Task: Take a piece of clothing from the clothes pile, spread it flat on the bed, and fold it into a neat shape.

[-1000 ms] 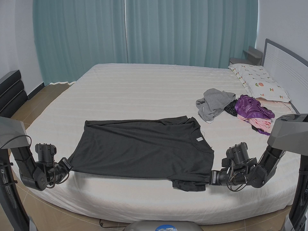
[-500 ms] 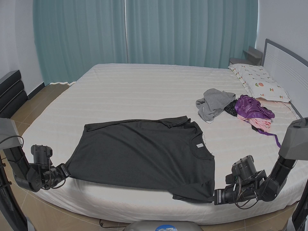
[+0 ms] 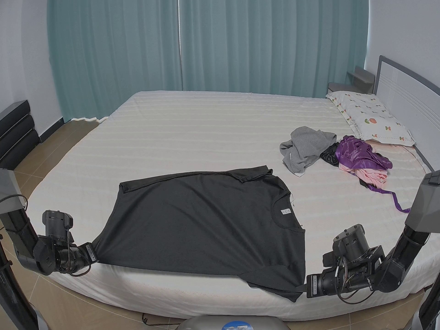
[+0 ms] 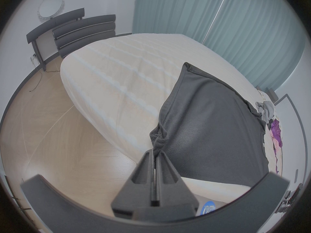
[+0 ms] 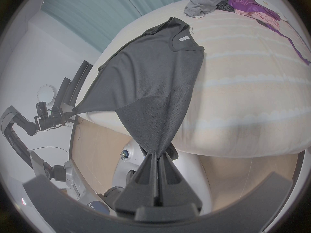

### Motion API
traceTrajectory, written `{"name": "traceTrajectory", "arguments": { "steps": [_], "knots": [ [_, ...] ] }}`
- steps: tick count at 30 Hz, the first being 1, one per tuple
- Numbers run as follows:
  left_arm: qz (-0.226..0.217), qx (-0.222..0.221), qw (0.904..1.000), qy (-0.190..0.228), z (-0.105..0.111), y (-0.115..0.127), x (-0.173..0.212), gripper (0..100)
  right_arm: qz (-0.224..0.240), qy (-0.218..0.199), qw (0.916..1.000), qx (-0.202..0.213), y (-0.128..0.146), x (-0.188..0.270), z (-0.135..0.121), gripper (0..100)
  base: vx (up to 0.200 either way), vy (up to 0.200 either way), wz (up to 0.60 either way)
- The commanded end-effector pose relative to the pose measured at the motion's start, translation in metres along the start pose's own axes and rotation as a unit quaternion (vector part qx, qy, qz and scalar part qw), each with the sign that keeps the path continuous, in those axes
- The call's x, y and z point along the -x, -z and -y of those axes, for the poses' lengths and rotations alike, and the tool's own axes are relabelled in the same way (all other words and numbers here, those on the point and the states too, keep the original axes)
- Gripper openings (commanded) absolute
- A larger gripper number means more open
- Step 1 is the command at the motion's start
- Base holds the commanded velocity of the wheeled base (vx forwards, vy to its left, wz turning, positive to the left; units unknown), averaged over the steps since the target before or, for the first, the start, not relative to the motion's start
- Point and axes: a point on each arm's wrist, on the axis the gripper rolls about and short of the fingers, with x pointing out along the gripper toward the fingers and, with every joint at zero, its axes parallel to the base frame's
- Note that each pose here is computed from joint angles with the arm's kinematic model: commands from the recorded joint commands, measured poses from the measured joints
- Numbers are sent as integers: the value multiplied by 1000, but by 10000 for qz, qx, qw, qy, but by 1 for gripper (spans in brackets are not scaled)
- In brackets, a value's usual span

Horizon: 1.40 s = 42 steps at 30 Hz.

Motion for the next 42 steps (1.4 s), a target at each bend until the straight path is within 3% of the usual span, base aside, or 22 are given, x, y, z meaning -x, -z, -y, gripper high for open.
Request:
{"name": "traceTrajectory", "arguments": {
  "steps": [1, 5, 12, 13, 19, 26, 36, 37, 42],
  "knots": [
    [1, -49, 10000, -12, 0, -1, 5, 0, -123, 124, 9998, -62, 3, -3, 6, 0, 0, 0, 0],
    [-190, -252, 9995, -92, -2, 4, 3, 0, -324, 245, 9991, -70, 8, -15, 11, 0, 0, 0, 0],
    [-656, -374, 9968, -245, -4, 18, -12, 0, -191, 232, 9995, -55, -6, -28, 8, 0, 0, 0, 0],
    [-710, -395, 9964, -256, -4, 20, -14, 0, -226, 265, 9994, -58, -7, -34, 9, 100, 0, 0, 0],
    [-753, -435, 9959, -248, -2, 22, -14, 0, -55, 536, 9985, 14, -11, -41, 8, 100, 0, 0, 0],
    [-744, -454, 9959, -231, -1, 22, -14, 0, 475, 645, 9966, -183, -41, -39, 25, 100, 0, 0, 0],
    [-721, -447, 9961, -225, -2, 22, -12, 0, 734, 695, 9943, -344, -67, -56, 41, 100, 0, 0, 0],
    [-737, -454, 9960, -228, -1, 23, -12, 0, 751, 699, 9942, -335, -70, -61, 41, 0, 0, 0, 0],
    [-748, -463, 9958, -240, -2, 24, -11, 0, 784, 839, 9929, -303, -72, -65, 40, 0, 0, 0, 0]
  ]
}}
